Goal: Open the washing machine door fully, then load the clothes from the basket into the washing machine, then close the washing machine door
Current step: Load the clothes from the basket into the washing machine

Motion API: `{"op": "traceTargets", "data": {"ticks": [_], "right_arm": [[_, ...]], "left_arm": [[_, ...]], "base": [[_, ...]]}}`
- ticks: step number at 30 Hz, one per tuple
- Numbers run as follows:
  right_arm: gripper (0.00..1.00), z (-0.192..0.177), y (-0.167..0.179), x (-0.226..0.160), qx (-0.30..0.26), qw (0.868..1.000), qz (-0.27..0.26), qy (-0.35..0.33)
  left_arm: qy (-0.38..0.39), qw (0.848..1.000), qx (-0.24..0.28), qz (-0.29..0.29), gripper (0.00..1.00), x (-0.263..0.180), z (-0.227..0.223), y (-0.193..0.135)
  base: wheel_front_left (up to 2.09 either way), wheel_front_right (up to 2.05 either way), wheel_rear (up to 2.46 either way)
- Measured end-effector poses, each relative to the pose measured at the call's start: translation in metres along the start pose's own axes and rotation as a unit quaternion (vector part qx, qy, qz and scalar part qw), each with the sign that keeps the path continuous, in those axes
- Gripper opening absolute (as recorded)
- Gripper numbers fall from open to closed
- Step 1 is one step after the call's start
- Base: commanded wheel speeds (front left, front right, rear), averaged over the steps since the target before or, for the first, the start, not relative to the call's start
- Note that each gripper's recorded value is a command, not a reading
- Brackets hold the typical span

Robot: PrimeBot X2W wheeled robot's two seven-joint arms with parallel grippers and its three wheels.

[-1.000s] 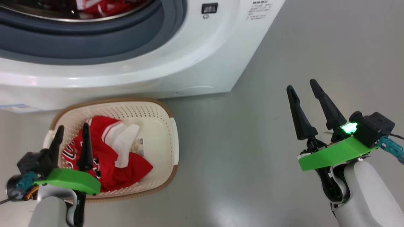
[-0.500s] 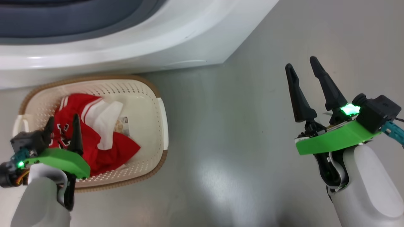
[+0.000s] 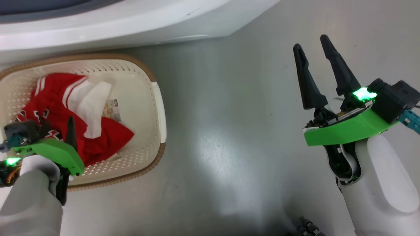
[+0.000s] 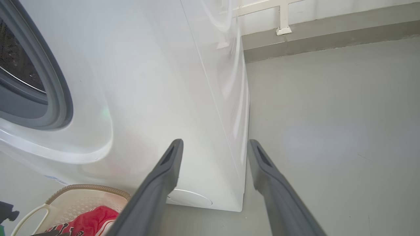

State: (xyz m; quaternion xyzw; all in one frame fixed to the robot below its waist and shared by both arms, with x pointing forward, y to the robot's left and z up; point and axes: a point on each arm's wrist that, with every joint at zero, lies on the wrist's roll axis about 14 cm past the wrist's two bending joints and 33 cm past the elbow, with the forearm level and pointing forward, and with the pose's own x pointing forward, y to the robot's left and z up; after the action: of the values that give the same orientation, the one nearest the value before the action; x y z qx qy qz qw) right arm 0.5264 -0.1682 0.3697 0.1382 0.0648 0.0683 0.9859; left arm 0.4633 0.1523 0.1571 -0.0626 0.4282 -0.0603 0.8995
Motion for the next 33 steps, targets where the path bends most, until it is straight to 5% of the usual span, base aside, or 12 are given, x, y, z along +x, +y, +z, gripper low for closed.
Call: {"op": "traceTargets", "data": {"ticks": [18,33], "right_arm": [[1.0,-0.034,-0.017,0.004,-0.003,0.999,-0.016,0.032],[1.0,-0.052,-0.024,0.007,-0.003,0.999,-0.02,0.046]], "left_arm": [[0.173,0.984,0.02,0.028,1.0,0.023,-0.074,0.018],[0.281,0.956,0.063,0.05,1.0,0.03,-0.106,0.026]], "base": [[0.0,0.0,0.0],[0.0,0.0,0.0]]}}
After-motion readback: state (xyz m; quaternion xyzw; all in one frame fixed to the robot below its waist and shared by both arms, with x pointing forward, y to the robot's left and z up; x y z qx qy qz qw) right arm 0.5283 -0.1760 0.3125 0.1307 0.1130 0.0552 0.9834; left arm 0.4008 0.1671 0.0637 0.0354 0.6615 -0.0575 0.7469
